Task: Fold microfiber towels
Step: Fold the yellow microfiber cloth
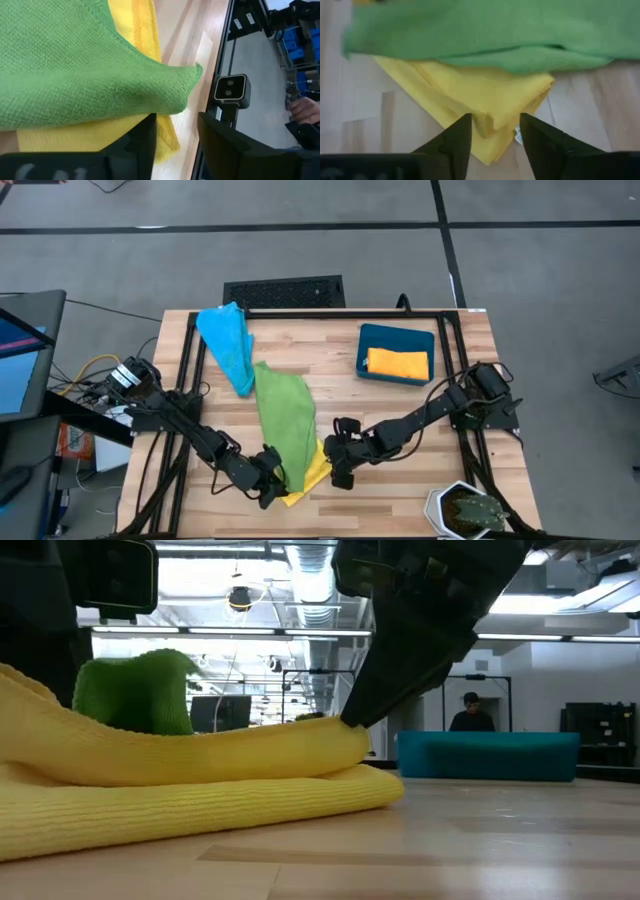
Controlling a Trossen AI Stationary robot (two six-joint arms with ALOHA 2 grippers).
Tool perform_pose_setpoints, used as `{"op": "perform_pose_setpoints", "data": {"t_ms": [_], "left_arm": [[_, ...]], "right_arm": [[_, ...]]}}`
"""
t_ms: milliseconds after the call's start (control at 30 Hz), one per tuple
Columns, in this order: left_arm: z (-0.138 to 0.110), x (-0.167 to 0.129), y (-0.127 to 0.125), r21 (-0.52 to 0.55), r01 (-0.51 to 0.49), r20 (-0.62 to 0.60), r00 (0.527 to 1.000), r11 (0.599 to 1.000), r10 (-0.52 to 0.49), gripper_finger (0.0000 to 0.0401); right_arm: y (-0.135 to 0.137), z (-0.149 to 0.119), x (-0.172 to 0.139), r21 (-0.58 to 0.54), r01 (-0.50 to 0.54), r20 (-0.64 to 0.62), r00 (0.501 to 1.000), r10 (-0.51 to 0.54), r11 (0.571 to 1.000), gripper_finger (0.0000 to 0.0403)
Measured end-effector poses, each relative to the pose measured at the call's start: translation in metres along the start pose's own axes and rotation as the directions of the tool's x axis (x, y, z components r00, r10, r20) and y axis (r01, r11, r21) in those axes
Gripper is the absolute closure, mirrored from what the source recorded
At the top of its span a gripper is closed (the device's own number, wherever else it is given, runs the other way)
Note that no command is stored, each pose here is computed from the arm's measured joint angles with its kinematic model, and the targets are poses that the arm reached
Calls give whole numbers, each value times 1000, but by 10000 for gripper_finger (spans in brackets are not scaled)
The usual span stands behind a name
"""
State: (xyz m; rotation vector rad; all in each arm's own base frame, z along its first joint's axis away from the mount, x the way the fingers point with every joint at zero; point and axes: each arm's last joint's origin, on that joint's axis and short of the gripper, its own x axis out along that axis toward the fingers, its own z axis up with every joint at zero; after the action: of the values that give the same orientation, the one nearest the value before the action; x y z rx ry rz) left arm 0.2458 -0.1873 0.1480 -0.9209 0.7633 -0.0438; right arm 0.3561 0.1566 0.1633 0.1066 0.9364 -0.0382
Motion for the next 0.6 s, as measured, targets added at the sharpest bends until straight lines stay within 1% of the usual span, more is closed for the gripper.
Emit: {"op": "perform_pose_setpoints", "data": {"t_ms": [133, 233, 300, 467, 600], "left_arm": [[-1, 0, 0, 3, -1, 4, 1000, 1000, 1, 244], [-2, 0, 0, -1, -3, 8, 1000, 1000, 3, 237], [-1, 0, 0, 6, -12, 19, 1000, 1000, 12, 236], [-4, -1, 4, 18, -72, 62, 996, 997, 70, 236], [-7, -2, 4, 13, -79, 59, 995, 997, 78, 245]], "right_arm": [[0, 6, -12, 5, -14, 28, 1000, 14, 1000, 193], [-1, 8, -20, 6, -16, 31, 999, 15, 1000, 185], [-2, 10, -24, 2, -20, 42, 999, 20, 1000, 183], [-1, 14, -26, 4, -21, 83, 996, 21, 1000, 190], [-3, 19, -20, 20, -19, 130, 991, 16, 1000, 198]]}}
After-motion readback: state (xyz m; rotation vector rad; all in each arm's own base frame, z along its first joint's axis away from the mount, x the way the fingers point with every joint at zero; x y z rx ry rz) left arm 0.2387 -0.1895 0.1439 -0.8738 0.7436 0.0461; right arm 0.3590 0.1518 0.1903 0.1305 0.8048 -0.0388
